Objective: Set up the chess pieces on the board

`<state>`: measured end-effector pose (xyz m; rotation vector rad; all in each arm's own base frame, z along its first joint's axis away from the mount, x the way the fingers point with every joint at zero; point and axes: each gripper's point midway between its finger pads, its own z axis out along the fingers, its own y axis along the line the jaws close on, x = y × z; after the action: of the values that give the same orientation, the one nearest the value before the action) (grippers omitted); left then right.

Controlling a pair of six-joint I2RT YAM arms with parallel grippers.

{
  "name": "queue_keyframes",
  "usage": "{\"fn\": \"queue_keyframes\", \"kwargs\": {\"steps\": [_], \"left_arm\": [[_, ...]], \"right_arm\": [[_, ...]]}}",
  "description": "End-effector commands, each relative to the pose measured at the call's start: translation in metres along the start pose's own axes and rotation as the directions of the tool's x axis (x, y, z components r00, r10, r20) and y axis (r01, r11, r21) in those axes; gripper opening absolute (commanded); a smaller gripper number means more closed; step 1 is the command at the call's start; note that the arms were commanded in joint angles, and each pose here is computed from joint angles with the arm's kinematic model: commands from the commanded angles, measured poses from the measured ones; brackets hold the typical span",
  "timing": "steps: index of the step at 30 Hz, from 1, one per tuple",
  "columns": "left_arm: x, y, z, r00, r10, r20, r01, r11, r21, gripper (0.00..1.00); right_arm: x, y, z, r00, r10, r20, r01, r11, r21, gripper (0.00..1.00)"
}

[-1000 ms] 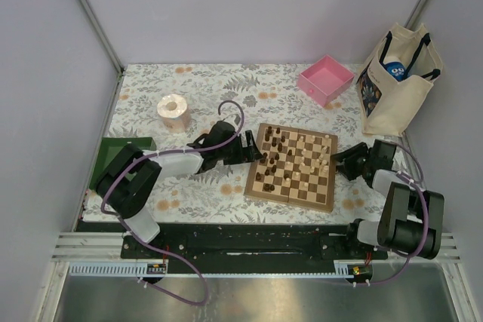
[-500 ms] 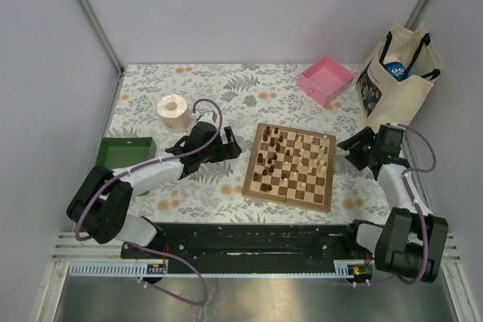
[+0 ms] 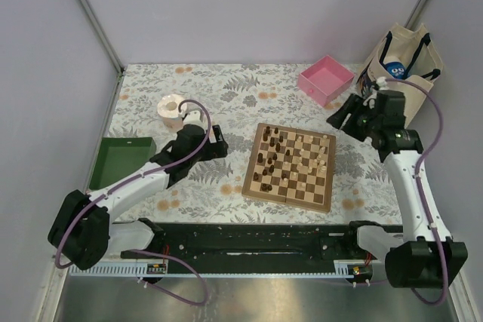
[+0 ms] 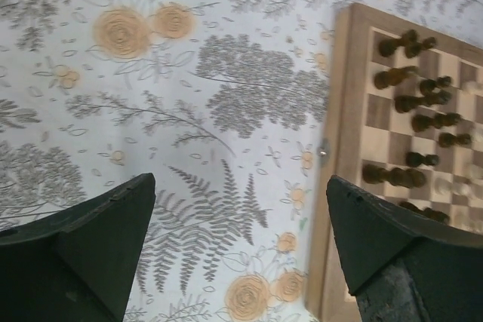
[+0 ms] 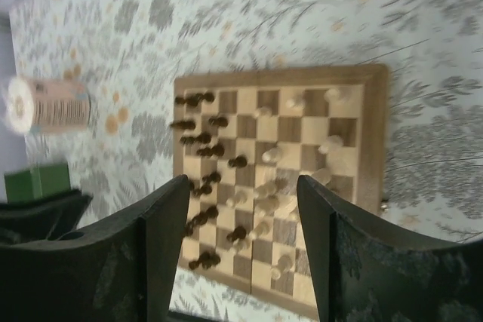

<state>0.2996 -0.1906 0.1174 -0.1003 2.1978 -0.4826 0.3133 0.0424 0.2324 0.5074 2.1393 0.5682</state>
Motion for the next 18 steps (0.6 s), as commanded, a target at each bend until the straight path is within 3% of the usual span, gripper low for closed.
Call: {"fn": "queue_keyframes", "kwargs": {"steps": [1,7,11,12,13,15,18], "left_arm": [[-0.029,0.023,0.012,0.991,-0.008,0.131,0.02,0.996,-0.089,0.99],[-0.051,0.022,0.01,0.993,0.037,0.113,-0.022,0.991,-0.132,0.99],[-0.053,0.02,-0.014,0.992,0.023,0.122,-0.01,0.994,-0.104,0.99],[-0.052,0.021,-0.02,0.991,0.017,0.131,-0.004,0.995,-0.098,0.99],[-0.051,0.023,-0.026,0.99,0.023,0.138,-0.01,0.996,-0.092,0.99],[-0.051,0.03,-0.037,0.988,0.035,0.153,-0.017,0.993,-0.113,0.99],[-0.054,0.04,-0.048,0.984,0.057,0.167,-0.031,0.987,-0.158,0.99]], "right_arm": [[0.029,0.021,0.003,0.971,-0.195,-0.138,0.204,0.978,0.051,0.68],[0.066,0.053,0.011,0.907,-0.35,-0.233,0.364,0.931,0.02,0.75],[0.073,0.083,0.015,0.927,-0.344,-0.152,0.323,0.935,-0.146,0.89],[0.07,0.089,0.015,0.959,-0.253,-0.125,0.235,0.961,-0.143,0.92],[0.071,0.092,0.01,0.961,-0.245,-0.127,0.222,0.961,-0.167,0.99],[0.075,0.101,0.009,0.958,-0.27,-0.092,0.239,0.936,-0.257,0.99],[0.067,0.091,0.023,0.949,-0.307,-0.073,0.29,0.94,-0.18,0.99]]}}
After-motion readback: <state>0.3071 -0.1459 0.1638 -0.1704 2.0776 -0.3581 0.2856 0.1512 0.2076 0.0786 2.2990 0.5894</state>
